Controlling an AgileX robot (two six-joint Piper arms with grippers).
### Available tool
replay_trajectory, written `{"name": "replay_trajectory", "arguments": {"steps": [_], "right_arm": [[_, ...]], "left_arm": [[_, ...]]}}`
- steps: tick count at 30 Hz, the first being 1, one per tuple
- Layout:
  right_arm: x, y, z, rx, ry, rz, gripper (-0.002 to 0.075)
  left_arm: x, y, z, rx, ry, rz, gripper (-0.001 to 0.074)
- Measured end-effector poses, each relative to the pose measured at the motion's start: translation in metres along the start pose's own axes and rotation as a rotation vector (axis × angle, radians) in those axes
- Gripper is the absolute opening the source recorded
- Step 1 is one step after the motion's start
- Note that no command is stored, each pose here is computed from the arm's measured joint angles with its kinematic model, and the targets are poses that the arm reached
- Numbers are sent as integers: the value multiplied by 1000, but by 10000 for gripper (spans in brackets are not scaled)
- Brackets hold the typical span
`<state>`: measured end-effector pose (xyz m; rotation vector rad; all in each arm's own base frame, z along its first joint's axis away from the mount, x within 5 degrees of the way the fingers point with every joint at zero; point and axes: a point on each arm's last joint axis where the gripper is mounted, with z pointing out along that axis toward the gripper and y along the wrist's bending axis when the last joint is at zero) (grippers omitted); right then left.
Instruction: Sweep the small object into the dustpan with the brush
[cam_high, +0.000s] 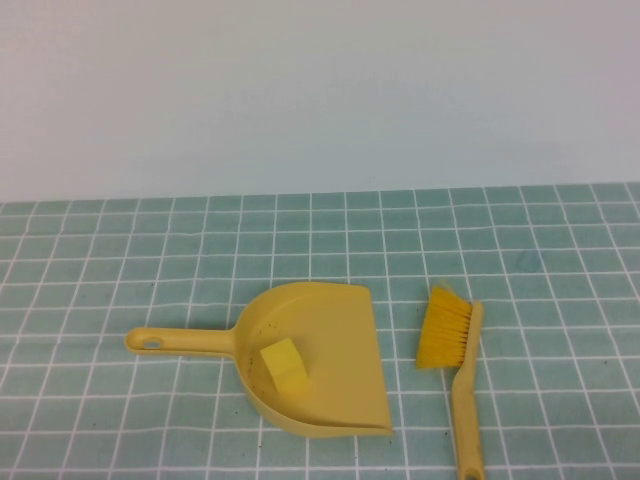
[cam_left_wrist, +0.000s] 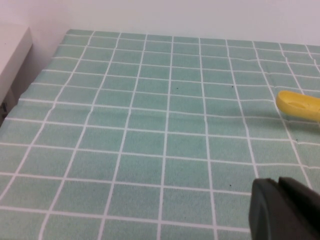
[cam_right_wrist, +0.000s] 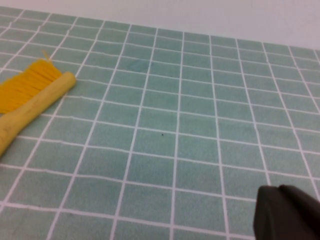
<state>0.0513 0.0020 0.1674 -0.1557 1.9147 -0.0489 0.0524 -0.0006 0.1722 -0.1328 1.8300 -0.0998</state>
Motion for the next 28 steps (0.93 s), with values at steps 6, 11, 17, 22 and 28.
{"name": "replay_trajectory", "arguments": {"steps": [6,11,17,22,28], "right_arm": [[0,0,0,-2,2,4,-1],[0,0,0,-3,1,6,-1],[0,0,0,-4,2,8,-1],[0,0,0,-4,2,8,-1],[0,0,0,-4,2,8,-1]], "left_arm": [[0,0,0,0,0,0,0],[0,0,0,0,0,0,0],[0,0,0,0,0,0,0],[0,0,0,0,0,0,0],[0,0,0,0,0,0,0]]}}
